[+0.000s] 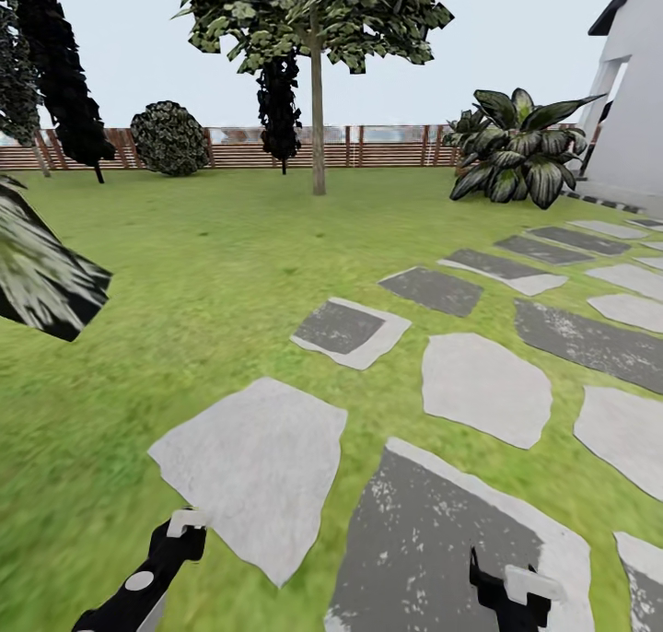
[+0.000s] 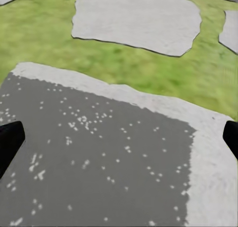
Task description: In the garden, pick up the pesticide atomizer on the floor and spray pesticide onto both trees until each tree trunk is fully covered.
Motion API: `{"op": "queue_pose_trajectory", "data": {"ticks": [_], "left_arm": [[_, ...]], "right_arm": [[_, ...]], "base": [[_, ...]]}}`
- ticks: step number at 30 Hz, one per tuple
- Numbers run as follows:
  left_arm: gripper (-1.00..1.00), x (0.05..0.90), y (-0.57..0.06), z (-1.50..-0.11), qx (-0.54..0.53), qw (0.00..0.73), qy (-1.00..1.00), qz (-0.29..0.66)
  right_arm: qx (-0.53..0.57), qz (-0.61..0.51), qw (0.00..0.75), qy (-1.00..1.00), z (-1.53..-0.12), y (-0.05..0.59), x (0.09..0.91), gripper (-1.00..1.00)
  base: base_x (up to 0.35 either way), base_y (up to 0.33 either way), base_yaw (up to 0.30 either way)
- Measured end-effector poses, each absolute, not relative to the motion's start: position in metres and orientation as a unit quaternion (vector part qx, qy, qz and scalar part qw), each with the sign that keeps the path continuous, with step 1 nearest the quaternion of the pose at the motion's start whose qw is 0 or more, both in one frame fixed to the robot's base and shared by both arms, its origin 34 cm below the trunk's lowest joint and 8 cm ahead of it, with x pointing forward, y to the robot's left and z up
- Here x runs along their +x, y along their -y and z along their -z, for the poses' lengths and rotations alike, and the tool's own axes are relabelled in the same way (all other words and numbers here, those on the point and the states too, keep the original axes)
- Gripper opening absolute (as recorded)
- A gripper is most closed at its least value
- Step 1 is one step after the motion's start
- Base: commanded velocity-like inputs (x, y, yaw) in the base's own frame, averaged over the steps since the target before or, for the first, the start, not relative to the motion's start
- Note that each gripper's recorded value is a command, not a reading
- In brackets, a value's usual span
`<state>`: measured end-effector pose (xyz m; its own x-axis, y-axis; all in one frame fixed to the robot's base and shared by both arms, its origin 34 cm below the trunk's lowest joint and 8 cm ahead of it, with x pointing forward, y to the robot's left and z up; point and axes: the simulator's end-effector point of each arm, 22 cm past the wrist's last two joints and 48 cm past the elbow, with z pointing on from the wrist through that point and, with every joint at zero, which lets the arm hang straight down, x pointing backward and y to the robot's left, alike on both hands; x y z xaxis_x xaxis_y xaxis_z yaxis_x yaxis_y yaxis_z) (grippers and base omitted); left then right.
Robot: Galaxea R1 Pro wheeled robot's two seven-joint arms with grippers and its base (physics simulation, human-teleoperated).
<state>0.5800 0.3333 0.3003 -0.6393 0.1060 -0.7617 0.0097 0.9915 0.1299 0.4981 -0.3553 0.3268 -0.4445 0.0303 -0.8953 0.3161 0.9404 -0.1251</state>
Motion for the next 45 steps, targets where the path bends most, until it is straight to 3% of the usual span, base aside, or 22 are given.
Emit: {"op": "queue_pose_trajectory", "data": {"ticks": [45], "left_arm": [[-1.0,0.579,-0.3337,-0.2996,0.032,0.423,-0.904,-0.057]], "right_arm": [[0.103,0.138,0.516,-0.839,-0.3263,0.3552,0.4977,1.0]], "base": [[0.34,0.0,0.0]]}}
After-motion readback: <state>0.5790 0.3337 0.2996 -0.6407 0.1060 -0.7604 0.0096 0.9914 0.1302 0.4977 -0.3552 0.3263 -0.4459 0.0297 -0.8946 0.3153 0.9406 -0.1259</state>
